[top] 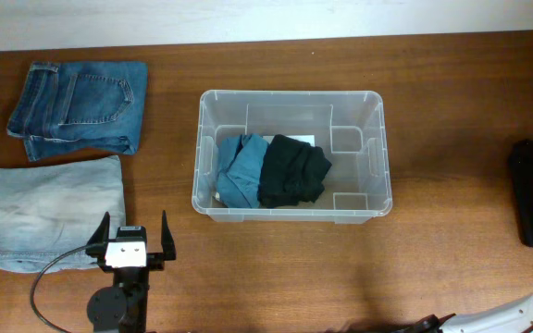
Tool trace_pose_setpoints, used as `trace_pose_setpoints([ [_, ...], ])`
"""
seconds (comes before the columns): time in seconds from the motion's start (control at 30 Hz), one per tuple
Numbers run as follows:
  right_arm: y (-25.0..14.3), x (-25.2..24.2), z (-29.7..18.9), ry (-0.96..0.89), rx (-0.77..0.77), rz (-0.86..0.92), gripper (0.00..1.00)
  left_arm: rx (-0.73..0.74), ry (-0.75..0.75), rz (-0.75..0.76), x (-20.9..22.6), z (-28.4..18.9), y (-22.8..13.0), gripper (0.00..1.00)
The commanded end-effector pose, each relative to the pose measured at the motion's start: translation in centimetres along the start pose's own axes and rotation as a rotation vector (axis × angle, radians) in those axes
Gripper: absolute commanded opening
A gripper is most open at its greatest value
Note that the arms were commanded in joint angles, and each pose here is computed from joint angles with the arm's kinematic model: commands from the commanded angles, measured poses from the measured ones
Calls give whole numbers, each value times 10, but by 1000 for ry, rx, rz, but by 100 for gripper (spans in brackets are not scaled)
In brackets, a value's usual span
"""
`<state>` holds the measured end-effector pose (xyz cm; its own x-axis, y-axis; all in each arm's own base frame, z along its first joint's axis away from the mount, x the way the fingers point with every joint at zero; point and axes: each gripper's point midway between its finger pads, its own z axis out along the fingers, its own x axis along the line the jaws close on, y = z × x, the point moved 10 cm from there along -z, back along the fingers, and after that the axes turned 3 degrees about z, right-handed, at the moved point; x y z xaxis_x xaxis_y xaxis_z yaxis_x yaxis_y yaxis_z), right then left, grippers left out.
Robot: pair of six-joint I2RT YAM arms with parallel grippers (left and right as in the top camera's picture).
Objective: Pack container
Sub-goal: 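Grasp the black item at the far right with the right gripper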
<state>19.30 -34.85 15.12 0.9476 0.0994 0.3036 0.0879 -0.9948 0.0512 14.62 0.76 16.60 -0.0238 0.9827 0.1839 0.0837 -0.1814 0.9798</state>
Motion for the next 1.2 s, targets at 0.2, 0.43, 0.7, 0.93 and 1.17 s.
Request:
trace_pose_setpoints([
  [0.2, -11, -10, 25, 14, 18, -7, 98, -1, 0, 13, -1, 0, -1, 99],
  [0.43, -12, -6, 32, 37, 6, -26, 99, -1, 0, 13, -1, 0, -1, 99],
  [0.7, -21, 17, 47, 21, 9, -100, 98, -1, 0, 13, -1, 0, -1, 99],
  [0.93, -22, 15, 64, 8, 41, -81, 98, -1, 0, 13, -1, 0, -1, 99],
  [1.17, -20, 14, 69, 9, 37, -50, 98, -1, 0, 13, -1, 0, -1, 99],
])
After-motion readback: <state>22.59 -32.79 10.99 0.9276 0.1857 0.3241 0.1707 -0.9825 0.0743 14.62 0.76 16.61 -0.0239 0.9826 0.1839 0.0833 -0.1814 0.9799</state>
